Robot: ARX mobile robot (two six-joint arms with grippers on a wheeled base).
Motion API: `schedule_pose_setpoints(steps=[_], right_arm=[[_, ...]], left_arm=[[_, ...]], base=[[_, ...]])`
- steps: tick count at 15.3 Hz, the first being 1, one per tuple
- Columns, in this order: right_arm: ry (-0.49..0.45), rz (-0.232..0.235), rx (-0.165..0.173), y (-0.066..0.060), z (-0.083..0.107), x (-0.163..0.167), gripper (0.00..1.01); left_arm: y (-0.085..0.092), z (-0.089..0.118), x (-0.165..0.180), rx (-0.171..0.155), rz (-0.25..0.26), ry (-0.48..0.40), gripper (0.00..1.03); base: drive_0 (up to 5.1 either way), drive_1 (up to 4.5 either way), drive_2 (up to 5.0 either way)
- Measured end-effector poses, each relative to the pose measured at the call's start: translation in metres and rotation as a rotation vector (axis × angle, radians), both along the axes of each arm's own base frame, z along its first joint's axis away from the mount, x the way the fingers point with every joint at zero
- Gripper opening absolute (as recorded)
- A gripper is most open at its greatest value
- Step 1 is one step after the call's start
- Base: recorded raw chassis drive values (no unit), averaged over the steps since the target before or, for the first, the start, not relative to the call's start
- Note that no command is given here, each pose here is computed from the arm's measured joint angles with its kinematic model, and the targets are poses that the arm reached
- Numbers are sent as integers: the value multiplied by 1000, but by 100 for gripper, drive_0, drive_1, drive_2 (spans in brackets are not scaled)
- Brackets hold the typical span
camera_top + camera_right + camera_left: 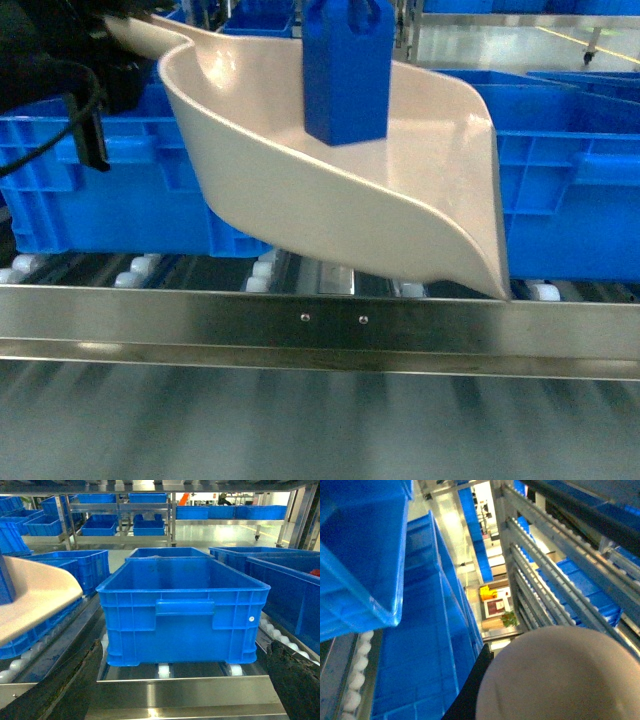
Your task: Place part in tray to right shelf
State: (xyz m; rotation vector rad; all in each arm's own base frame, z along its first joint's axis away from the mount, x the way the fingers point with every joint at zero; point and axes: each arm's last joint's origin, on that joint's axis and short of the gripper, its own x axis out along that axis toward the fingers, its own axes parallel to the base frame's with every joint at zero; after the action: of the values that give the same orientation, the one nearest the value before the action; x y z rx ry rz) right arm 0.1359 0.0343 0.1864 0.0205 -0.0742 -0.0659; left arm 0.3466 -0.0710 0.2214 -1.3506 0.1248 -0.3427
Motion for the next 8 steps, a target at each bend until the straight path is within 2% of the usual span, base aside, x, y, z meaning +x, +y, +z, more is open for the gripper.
schedule_pose_setpoints(steps=[2,4,6,8], right_arm=[[0,0,0,0,0,0,98],[0,0,0,0,0,0,98],[0,0,0,0,0,0,98],[0,0,0,0,0,0,98]], left_arm=[[12,12,-2,-3,30,-39,12],[29,26,-2,0,87,-54,12],[56,38,0,21,203,-66,12],[92,56,6,42,351,-100,12]], base=[[0,0,0],[0,0,0],[0,0,0],[0,0,0]])
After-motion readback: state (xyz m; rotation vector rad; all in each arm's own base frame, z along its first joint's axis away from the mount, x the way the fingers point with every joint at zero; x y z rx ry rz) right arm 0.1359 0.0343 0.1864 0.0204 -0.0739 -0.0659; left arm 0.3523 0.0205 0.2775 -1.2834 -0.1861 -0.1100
